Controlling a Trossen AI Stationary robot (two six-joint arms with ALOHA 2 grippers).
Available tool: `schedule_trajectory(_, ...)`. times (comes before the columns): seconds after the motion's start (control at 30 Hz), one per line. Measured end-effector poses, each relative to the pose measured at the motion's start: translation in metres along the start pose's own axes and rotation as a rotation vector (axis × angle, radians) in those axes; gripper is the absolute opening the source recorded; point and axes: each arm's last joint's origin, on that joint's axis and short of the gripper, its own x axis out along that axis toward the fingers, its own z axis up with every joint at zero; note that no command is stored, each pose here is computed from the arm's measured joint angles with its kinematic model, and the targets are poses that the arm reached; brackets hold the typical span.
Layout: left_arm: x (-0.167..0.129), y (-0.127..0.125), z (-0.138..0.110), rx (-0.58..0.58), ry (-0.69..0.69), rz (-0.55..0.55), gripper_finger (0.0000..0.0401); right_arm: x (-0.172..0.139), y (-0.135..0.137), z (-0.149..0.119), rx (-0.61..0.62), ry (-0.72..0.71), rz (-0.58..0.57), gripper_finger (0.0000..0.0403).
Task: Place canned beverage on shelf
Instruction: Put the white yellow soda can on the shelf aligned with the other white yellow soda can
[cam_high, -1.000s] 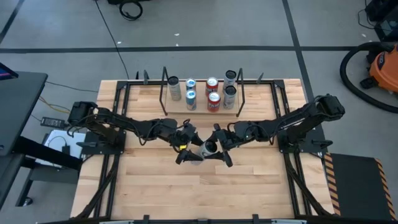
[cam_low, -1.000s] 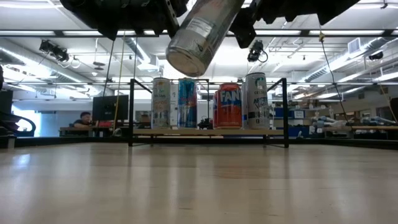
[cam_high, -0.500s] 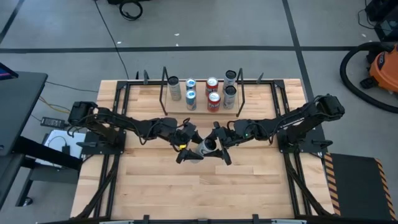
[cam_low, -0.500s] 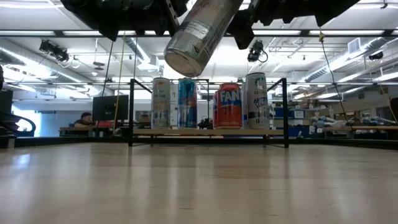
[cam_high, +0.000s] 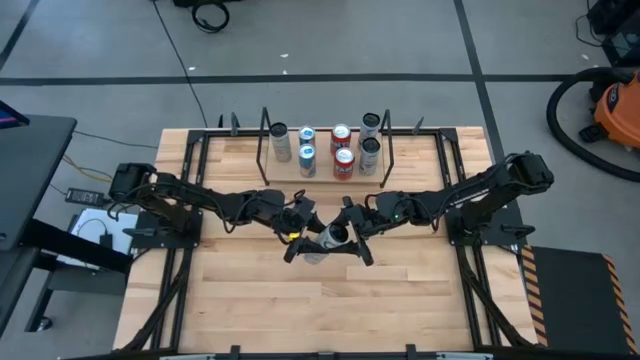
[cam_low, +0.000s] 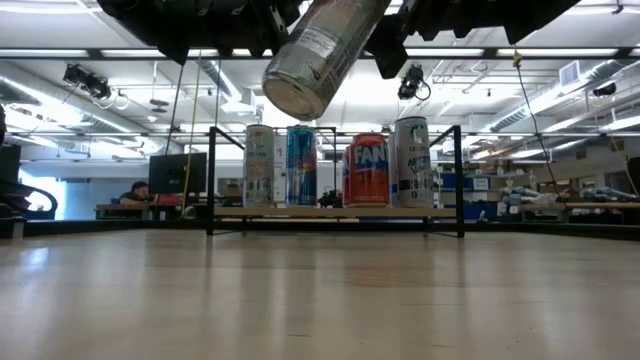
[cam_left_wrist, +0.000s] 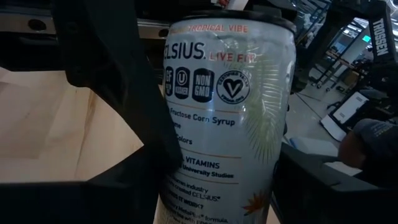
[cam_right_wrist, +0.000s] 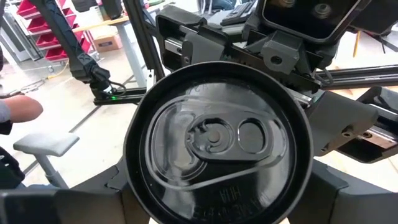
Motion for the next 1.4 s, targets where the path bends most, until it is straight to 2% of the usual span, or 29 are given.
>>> schedule_trajectory(0.6,0.000,0.000,0.000,0.004,-0.003,-0.001,0.0250,0.000,0.001,0.001,0.001,-0.012,0.031,0.0311)
schedule_trajectory(0.83,0.000,-0.001,0.000,0.014,-0.009,-0.002,0.0250,0.000,0.002,0.003,-0.135,-0.036,0.033,0.0346)
schedule_trajectory(0.97,0.003,-0.006,-0.002,0.064,-0.037,0.028,0.0249,-0.002,0.004,0.012,-0.104,-0.105,0.022,0.0363)
schedule_trajectory(1.17,0.003,-0.015,0.005,0.161,-0.125,0.028,0.0249,-0.025,0.014,0.035,-0.014,-0.170,0.163,0.0365)
schedule_trajectory(1.3,0.002,-0.016,0.009,0.181,-0.158,0.028,0.0249,-0.046,0.024,0.053,-0.010,-0.229,0.260,0.0364)
schedule_trajectory(1.4,0.000,-0.014,0.012,0.200,-0.180,0.071,0.0249,-0.060,0.031,0.062,-0.035,-0.250,0.333,0.0364)
